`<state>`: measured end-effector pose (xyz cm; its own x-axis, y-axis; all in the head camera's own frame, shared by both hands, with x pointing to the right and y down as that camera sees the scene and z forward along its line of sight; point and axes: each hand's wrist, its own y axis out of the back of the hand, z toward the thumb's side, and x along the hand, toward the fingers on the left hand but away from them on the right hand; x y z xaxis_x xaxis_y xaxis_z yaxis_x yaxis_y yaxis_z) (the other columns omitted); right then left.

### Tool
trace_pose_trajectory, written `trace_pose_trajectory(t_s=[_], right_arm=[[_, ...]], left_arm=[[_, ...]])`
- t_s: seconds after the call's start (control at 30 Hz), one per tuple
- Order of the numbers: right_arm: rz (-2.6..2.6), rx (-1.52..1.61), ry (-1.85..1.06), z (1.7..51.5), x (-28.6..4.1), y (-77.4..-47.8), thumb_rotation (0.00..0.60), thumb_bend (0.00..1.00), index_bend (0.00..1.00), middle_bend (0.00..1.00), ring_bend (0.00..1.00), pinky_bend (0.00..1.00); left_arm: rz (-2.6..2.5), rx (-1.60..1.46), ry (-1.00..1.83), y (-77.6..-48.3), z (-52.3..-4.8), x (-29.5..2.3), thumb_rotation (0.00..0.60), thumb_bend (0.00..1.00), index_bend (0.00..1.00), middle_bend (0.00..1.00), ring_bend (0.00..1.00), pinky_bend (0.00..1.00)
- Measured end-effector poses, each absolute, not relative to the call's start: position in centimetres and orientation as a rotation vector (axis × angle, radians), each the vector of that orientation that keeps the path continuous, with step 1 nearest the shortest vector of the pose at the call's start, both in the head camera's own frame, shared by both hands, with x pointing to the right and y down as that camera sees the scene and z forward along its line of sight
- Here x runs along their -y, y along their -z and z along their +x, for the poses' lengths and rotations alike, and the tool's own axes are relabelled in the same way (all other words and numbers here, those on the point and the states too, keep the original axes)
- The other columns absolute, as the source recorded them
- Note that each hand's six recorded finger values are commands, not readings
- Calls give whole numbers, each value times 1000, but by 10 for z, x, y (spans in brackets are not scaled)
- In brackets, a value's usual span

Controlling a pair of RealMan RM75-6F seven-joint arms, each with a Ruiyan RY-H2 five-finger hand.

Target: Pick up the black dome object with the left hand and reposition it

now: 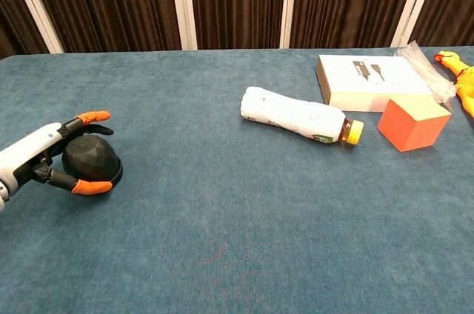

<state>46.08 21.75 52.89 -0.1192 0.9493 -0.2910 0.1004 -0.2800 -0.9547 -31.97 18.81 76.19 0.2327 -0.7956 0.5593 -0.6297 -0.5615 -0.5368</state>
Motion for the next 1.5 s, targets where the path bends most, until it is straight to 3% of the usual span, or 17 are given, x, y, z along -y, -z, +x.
trace_pose_trajectory(t_s=[0.23, 0.67, 0.93, 1.3, 1.5], right_arm=[[-1421, 1219, -1486, 461, -217, -529, 600, 265, 148, 7, 166, 153], [-1421, 1219, -1486, 461, -217, -529, 600, 264, 148, 7, 167, 153], [-1421, 1219, -1486, 461, -217, -529, 600, 265, 148, 7, 166, 153], [-1421, 1219, -1486, 461, -217, -529, 600, 265, 148, 7, 167, 155], [-1421, 1219, -1486, 461, -217, -529, 600, 264, 148, 7, 167, 163]], left_arm=[[-2273, -1342, 1251, -760, -327, -187, 600, 348, 75, 154, 469, 358], [-2171, -1355, 1274, -754, -336, -182, 600, 536, 67, 167, 512, 407], [-2162, -1375, 1226, -740, -334, -168, 600, 542, 64, 178, 512, 407], [-2148, -1522, 1038, -671, -323, -120, 600, 539, 110, 196, 512, 406], [-2296, -1486, 1066, -642, -321, -116, 600, 539, 134, 202, 512, 409]])
